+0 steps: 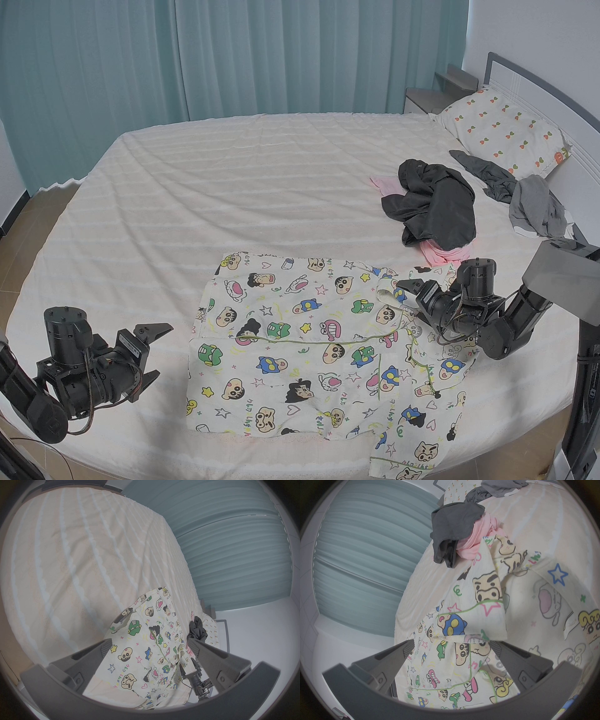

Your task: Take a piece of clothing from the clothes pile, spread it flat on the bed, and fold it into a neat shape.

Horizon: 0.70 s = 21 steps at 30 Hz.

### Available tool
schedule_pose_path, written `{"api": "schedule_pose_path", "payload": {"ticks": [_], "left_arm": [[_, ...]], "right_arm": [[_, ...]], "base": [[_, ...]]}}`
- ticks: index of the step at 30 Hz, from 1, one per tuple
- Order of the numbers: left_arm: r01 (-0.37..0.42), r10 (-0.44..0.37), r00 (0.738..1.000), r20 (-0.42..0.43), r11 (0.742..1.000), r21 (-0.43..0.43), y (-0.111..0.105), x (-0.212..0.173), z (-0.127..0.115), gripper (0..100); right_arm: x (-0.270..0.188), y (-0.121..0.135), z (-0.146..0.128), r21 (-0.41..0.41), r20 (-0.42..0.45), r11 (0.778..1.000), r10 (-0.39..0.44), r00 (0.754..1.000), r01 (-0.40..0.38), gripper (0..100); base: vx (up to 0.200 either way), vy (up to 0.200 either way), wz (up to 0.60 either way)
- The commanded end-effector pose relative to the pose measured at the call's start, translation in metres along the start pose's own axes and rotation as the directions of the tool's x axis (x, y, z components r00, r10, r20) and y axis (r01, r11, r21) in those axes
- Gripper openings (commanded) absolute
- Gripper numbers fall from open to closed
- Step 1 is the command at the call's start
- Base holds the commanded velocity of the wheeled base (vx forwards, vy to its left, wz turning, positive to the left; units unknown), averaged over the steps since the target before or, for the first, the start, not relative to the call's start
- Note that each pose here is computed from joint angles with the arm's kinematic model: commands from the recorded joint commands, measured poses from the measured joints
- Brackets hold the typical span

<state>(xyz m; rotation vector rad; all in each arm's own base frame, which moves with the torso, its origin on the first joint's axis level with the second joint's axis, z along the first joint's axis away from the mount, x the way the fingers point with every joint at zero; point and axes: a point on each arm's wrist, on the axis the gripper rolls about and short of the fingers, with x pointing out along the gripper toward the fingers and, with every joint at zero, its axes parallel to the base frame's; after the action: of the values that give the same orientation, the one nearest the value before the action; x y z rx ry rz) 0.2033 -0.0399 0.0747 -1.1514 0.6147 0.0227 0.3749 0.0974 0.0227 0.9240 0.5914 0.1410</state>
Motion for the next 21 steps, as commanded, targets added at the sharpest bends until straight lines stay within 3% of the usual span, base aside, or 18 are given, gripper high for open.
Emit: {"api": "schedule_pose_path", "payload": {"ticks": [1, 13, 21], "left_arm": [[-0.007, 0.007, 1.000, -0.004, 1.000, -0.001, 0.001, 0.000, -0.001, 100], [-0.021, 0.021, 1.000, -0.009, 1.000, -0.008, 0.005, -0.001, -0.002, 100], [-0.023, 0.022, 1.000, -0.009, 1.000, -0.008, 0.005, -0.001, -0.002, 100]], "right_arm": [[0.004, -0.002, -0.006, -0.010, -0.016, 1.000, -0.013, 1.000, 0.013, 100], [0.011, -0.006, -0.006, -0.049, -0.006, 0.997, -0.053, 0.999, 0.052, 100], [0.032, 0.013, 0.013, -0.086, 0.064, 0.996, 0.008, 0.998, -0.003, 100]], "base": [[0.000, 0.000, 0.00], [0.000, 0.000, 0.00], [0.000, 0.000, 0.00]]}}
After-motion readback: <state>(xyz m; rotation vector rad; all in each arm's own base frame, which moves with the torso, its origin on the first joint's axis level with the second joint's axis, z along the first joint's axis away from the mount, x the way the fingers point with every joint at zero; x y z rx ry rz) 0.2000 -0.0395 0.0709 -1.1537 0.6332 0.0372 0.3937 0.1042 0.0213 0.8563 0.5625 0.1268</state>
